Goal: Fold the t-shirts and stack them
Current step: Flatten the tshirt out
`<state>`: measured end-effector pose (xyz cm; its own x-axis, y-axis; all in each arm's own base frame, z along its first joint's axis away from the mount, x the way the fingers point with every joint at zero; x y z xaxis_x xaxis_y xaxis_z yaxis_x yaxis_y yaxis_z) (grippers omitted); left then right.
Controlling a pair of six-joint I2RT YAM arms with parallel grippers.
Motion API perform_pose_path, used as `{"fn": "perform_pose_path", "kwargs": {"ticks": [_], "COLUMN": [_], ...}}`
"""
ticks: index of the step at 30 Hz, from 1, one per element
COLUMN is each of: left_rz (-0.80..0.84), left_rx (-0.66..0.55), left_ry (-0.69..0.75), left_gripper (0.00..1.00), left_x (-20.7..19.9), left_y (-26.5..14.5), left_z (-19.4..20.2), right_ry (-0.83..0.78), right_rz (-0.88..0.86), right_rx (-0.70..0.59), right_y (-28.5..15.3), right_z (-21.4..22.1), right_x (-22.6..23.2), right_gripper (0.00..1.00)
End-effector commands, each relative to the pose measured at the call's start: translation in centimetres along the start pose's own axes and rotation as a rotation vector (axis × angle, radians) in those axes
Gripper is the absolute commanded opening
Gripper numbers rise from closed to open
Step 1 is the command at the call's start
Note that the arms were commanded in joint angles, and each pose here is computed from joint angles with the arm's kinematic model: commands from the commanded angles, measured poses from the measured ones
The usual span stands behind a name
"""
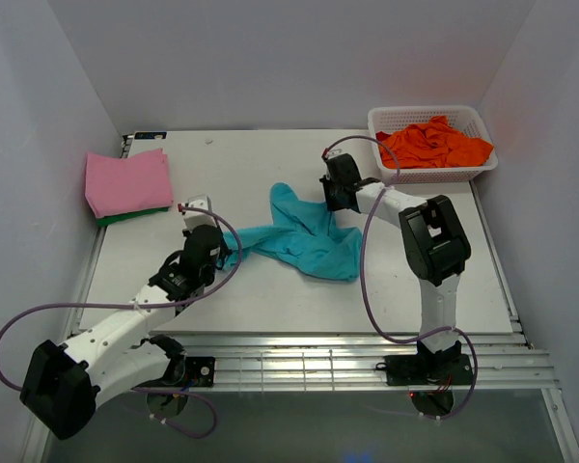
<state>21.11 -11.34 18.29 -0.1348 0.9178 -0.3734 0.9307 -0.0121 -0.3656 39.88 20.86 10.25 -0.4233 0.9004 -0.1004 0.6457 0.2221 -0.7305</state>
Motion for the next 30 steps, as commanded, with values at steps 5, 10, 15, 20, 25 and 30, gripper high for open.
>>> {"fn": "perform_pose_path", "kwargs": {"ticks": [5, 10, 15, 20, 25, 30], "left_rz": [-0.194, -0.179, -0.222, -0.171, -0.076, -0.05], "left_rx": [-0.32, -0.448, -0.547, -0.513, -0.478, -0.469], "left_ry": [-0.002, 0.009, 0.0, -0.019, -0.047, -0.041], "left_gripper": [0.0, 0.0, 0.0, 0.0, 0.0, 0.0], "left_x": [-2.6, -4.3, -3.9, -3.7, -3.2, -3.1], "left_y": [0.8, 0.0, -2.6, -4.3, -5.7, -6.8], "left_z": [-10.2, -15.6, -18.8, -19.3, -18.4, -18.9], "right_ry": [0.013, 0.0, 0.035, 0.07, 0.095, 0.115], "right_rz": [0.239, 0.345, 0.455, 0.471, 0.471, 0.529], "right_rx": [-0.217, -0.3, -0.407, -0.42, -0.475, -0.538], "right_y": [-11.6, -19.1, -26.5, -30.8, -34.2, -38.7], "right_z": [-10.4, -12.5, -12.7, -12.2, -10.8, -10.6], "right_x": [-9.6, -13.2, -14.5, -14.3, -13.7, -13.8], "right_gripper": [0.08, 0.08, 0.08, 0.08, 0.08, 0.08]}}
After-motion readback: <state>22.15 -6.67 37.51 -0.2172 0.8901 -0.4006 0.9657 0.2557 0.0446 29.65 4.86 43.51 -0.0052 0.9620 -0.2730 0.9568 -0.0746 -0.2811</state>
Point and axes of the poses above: each gripper's point midway between its finger pads, its own y axis out along the fingers, its own x axis along the line the jaws close on, z = x × y, the point moved 9 cm from there along -y, back along the fingers, and after that the axes turned 10 degrees about -y, right-handed, at the moved point
